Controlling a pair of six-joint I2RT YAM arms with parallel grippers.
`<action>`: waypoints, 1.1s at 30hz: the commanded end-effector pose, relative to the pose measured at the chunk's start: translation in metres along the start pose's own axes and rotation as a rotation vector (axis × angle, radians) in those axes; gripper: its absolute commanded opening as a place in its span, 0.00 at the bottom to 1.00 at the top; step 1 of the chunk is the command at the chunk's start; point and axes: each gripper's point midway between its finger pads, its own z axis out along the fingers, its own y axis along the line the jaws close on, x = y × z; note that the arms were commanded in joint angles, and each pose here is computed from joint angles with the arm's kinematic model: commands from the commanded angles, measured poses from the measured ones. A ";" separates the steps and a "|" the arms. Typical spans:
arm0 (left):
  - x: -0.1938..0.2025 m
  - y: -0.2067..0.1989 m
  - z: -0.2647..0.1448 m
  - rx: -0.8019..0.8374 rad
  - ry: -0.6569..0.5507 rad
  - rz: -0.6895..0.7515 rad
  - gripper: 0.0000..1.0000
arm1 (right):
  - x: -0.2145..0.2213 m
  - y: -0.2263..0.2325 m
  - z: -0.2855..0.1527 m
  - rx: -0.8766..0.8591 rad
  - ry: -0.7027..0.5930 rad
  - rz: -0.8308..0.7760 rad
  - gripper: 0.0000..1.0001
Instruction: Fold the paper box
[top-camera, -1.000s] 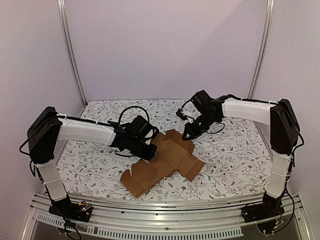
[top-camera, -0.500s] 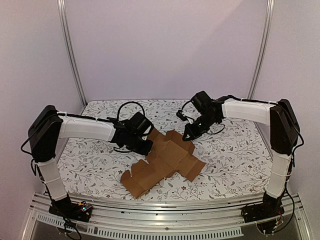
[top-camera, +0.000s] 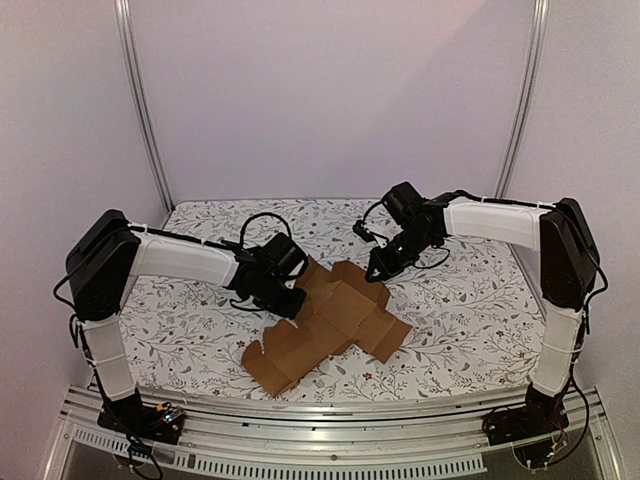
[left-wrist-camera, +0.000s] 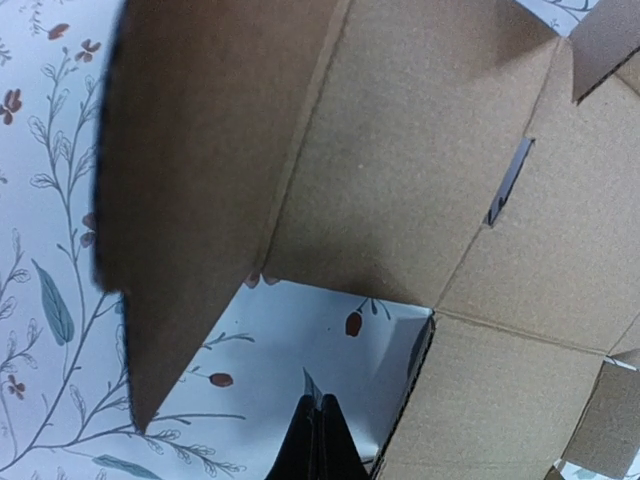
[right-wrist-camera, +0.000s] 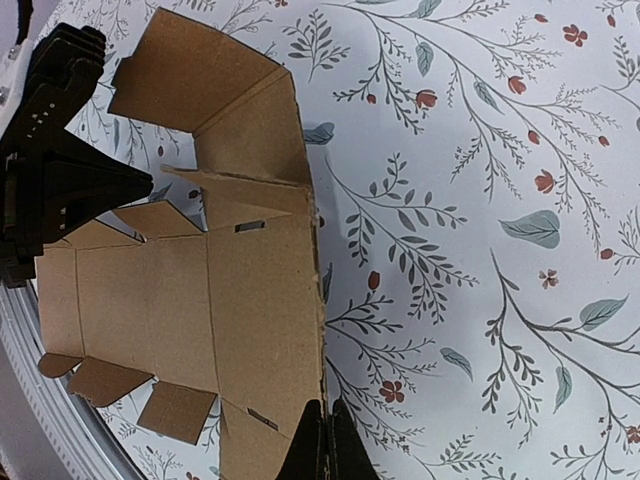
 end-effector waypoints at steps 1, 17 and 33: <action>0.006 -0.013 -0.001 0.069 0.006 0.000 0.00 | 0.001 -0.002 -0.002 0.019 -0.001 0.007 0.00; 0.008 -0.050 -0.009 0.157 -0.028 0.069 0.00 | 0.005 -0.007 0.003 0.044 0.014 0.011 0.00; 0.014 -0.074 -0.007 0.197 -0.019 0.120 0.00 | 0.009 -0.007 0.006 0.048 0.025 0.011 0.00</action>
